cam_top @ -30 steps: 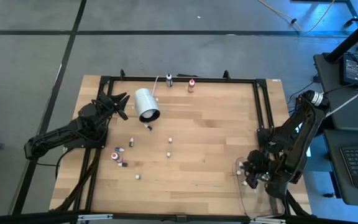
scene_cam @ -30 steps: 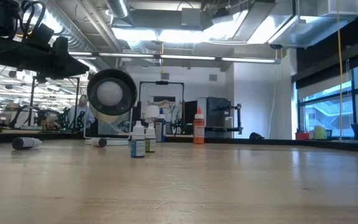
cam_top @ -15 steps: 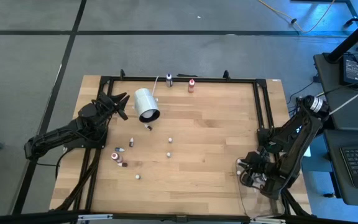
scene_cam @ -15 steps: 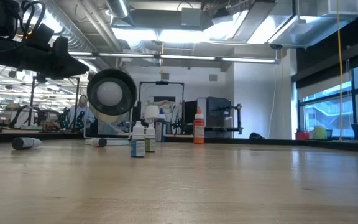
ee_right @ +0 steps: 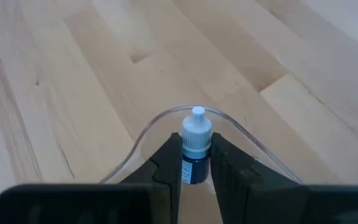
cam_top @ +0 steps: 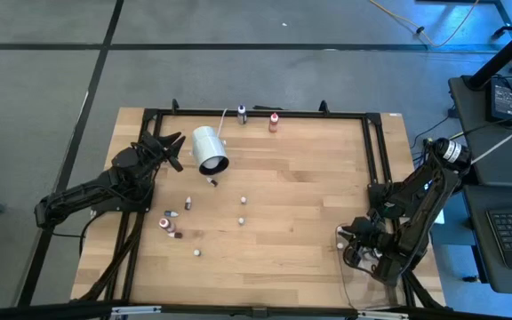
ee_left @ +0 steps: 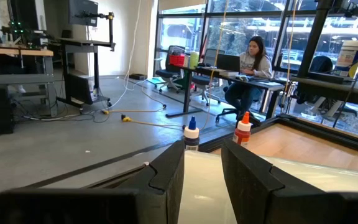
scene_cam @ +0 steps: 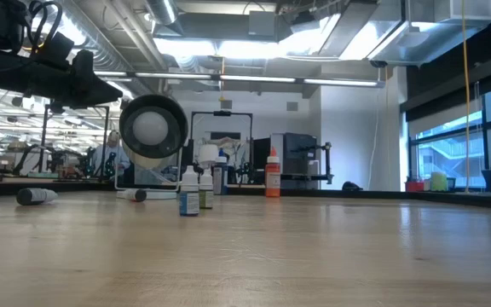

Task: Pick & Place food coloring
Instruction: Put the right small pink food coloring bottle into the transparent bin, then put the large orange food coloring bottle into the transparent bin

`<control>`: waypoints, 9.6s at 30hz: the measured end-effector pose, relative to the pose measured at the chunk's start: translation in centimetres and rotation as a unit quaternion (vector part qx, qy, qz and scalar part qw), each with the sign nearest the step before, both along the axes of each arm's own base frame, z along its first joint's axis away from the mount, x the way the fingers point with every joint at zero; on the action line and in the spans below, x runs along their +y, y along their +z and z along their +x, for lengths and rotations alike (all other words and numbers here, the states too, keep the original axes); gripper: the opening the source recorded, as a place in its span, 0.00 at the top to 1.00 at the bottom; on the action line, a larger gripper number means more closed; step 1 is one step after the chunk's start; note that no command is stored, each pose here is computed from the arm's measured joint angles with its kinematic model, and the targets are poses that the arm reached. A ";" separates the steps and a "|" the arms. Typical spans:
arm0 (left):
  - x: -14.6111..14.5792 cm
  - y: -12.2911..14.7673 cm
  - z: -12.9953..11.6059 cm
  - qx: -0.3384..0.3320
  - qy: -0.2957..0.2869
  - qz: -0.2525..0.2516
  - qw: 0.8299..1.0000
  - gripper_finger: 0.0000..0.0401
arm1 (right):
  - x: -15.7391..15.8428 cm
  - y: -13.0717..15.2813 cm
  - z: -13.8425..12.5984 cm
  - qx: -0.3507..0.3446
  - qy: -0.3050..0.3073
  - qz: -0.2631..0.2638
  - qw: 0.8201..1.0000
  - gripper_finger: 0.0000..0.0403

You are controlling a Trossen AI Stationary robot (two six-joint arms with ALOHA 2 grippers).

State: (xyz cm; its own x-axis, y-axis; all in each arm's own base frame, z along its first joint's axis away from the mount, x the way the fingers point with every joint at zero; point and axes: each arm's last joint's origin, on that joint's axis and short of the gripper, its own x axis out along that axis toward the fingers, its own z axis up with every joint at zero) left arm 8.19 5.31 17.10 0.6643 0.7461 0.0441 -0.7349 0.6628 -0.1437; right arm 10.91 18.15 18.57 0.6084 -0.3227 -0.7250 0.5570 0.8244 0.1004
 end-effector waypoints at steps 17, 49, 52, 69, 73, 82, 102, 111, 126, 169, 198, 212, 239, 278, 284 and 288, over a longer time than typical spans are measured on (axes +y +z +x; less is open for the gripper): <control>0.0 0.0 0.0 0.000 0.000 0.000 1.000 0.74 | -0.7 -0.1 1.0 0.026 -0.027 0.009 0.999 0.81; 0.0 0.0 0.0 0.000 0.000 0.000 1.000 0.74 | -1.8 -3.4 0.5 -0.006 -0.025 0.006 1.000 0.81; 0.0 0.0 0.0 0.000 0.000 0.000 1.000 0.74 | -1.8 -3.4 0.5 -0.006 -0.024 0.007 1.000 0.81; 0.0 0.0 0.0 0.000 0.000 0.000 1.000 0.74 | -1.7 -3.4 0.6 -0.008 -0.024 0.015 1.000 0.70; 0.0 0.0 0.0 0.000 0.000 0.000 1.000 0.74 | -1.6 -3.3 0.6 -0.007 -0.024 0.016 1.000 0.67; 0.0 0.0 0.0 0.000 0.000 0.000 1.000 0.74 | -0.7 3.0 1.1 -0.002 -0.022 0.016 1.000 0.66; 0.0 0.0 0.0 -0.005 -0.002 -0.002 1.000 0.74 | -4.7 7.6 5.9 -0.092 0.006 -0.357 0.930 0.62; 0.0 0.1 0.0 -0.007 -0.002 -0.001 1.000 0.74 | -8.7 7.4 10.8 0.021 -0.021 -0.309 0.951 0.33; 0.0 0.2 0.0 -0.011 -0.002 0.001 1.000 0.74 | -15.1 7.4 21.9 -0.098 0.353 -0.236 0.900 0.19; 0.0 0.3 0.0 -0.010 0.001 0.010 1.000 0.74 | -42.2 4.2 24.8 0.034 -0.009 0.016 0.999 0.19; 0.0 0.3 0.0 -0.010 0.001 0.010 1.000 0.74 | -42.6 1.9 24.8 0.107 -0.037 -0.009 0.994 0.55; 0.0 0.3 0.0 -0.010 0.001 0.010 1.000 0.74 | -42.6 1.9 24.8 0.116 -0.052 -0.023 0.992 0.70; 0.0 0.3 -0.1 -0.011 0.013 0.010 1.000 0.74 | -10.9 16.7 14.5 0.030 0.115 0.034 0.992 0.70; 0.0 0.3 -0.1 -0.011 0.013 0.009 1.000 0.74 | 0.2 7.9 0.1 0.166 -0.122 0.007 0.979 0.70; 0.0 0.3 -0.1 -0.012 0.012 0.008 1.000 0.74 | -1.5 6.8 -1.8 0.134 -0.138 0.016 0.981 0.70; 0.0 0.3 -0.1 -0.012 0.012 0.008 1.000 0.74 | -2.1 5.5 -2.0 0.132 -0.137 0.024 0.981 0.70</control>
State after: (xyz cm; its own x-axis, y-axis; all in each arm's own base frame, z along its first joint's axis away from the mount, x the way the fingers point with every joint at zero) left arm 8.12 5.35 17.39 0.6444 0.7613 0.0719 -0.7476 0.6470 -0.1503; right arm 8.86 16.03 24.07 0.2920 -0.4097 -0.8642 0.7687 0.6382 -0.0428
